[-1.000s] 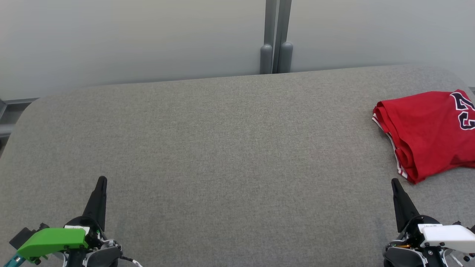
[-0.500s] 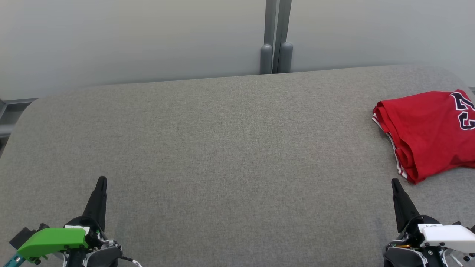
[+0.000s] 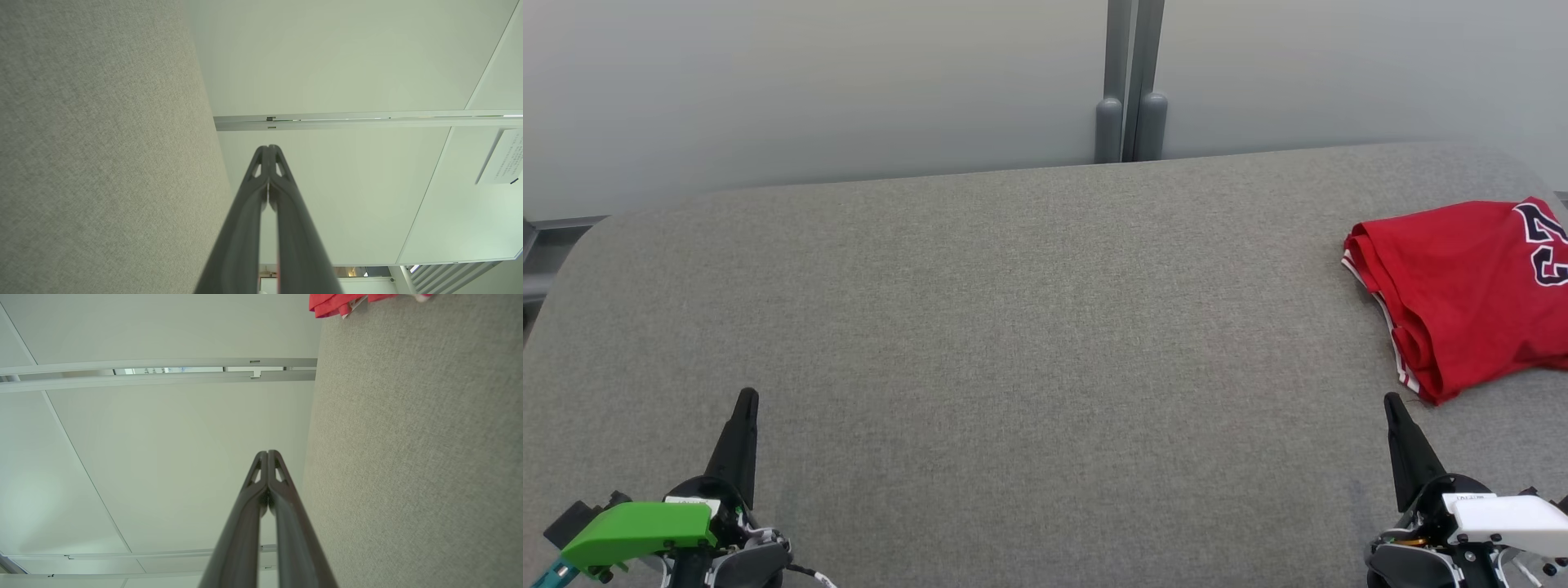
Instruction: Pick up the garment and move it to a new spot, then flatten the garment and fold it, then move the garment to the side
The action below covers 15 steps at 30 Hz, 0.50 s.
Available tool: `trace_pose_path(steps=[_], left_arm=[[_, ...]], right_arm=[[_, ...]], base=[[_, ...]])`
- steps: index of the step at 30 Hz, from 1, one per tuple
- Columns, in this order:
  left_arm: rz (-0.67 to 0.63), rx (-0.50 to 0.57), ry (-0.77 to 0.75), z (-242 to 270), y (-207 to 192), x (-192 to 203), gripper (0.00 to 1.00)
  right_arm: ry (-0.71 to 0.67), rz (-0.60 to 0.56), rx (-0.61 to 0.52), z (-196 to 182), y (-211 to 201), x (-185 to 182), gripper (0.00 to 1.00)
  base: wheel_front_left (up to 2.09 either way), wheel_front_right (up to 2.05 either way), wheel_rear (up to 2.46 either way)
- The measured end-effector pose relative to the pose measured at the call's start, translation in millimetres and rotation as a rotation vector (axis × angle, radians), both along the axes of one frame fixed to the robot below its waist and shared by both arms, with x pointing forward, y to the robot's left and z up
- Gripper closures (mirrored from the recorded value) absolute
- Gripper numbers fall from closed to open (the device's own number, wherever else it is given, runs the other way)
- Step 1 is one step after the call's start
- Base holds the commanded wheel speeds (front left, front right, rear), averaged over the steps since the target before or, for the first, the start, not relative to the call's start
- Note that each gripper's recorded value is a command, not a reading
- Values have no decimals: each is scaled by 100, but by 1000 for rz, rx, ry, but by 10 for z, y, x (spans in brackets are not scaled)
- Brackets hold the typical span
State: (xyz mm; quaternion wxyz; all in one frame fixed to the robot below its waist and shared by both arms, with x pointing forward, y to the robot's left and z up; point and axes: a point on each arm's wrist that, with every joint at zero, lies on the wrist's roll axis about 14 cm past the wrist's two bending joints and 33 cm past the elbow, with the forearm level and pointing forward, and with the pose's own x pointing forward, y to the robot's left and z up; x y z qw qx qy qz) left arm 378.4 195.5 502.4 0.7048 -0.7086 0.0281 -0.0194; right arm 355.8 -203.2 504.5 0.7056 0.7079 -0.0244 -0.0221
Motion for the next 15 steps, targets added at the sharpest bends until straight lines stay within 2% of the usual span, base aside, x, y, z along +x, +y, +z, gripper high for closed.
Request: trace_pose_path(steps=[15], left_arm=[[0, 0, 0, 0, 0, 0, 100]], right_arm=[[0, 0, 0, 0, 0, 0, 100]], base=[[0, 0, 0]])
